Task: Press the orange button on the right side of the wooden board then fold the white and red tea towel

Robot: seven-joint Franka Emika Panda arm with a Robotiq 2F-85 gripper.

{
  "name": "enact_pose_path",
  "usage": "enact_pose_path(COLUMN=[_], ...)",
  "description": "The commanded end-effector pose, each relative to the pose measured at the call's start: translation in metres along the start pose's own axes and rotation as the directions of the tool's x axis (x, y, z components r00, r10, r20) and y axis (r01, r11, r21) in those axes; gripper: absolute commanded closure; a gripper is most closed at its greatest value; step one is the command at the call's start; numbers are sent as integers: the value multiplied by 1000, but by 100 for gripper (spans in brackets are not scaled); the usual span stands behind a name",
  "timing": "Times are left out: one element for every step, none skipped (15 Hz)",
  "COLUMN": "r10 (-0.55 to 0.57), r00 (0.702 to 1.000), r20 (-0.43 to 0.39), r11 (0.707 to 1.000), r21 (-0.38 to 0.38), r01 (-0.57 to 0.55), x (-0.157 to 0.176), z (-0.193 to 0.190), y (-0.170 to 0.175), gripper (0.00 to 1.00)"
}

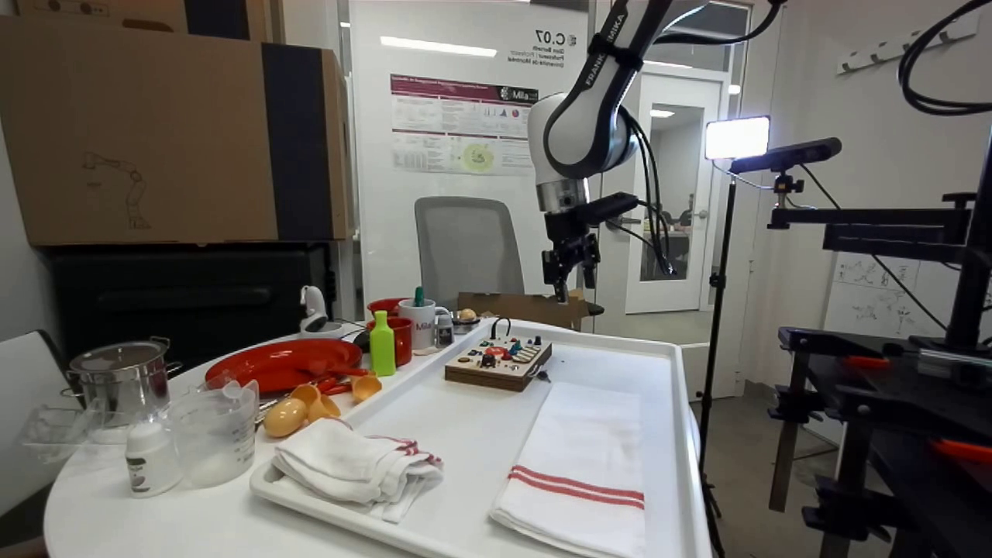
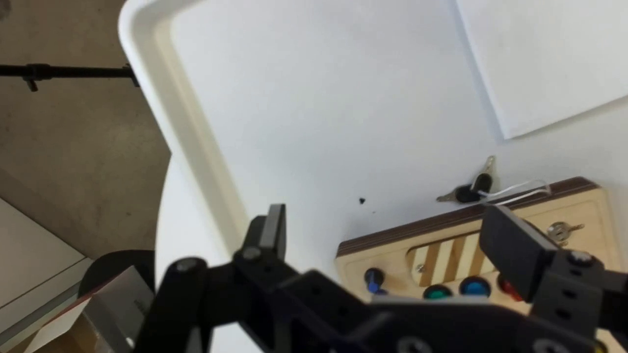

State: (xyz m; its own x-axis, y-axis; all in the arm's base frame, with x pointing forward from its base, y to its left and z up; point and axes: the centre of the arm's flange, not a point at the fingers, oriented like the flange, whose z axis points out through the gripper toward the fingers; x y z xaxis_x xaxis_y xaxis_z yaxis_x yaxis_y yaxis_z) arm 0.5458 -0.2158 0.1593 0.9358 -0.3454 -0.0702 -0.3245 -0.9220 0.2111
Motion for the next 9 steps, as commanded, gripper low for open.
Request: enact_pose_path(r10=[-172, -223, -274, -326, -370, -387, -402, -409, -417], r00=[985, 975, 961, 944, 927, 920, 914, 912, 909], r20=[-13, -18, -25, -47, -61, -60, -57, -39, -24], r11=[981, 969, 954, 936, 917, 910, 902, 899, 895], r21=[85, 103, 120, 123, 136, 138, 146, 154, 166], r01=[173, 224, 275, 329, 375, 392, 406, 410, 415], x=[-42, -50, -57, -64, -67, -69, -72, -72, -73], z=[4, 9, 14, 23, 32, 41, 47, 57, 66], y=[-42, -51, -59, -63, -67, -68, -67, -65, -63], gripper=[0, 0, 0, 0, 0, 0, 0, 0, 0])
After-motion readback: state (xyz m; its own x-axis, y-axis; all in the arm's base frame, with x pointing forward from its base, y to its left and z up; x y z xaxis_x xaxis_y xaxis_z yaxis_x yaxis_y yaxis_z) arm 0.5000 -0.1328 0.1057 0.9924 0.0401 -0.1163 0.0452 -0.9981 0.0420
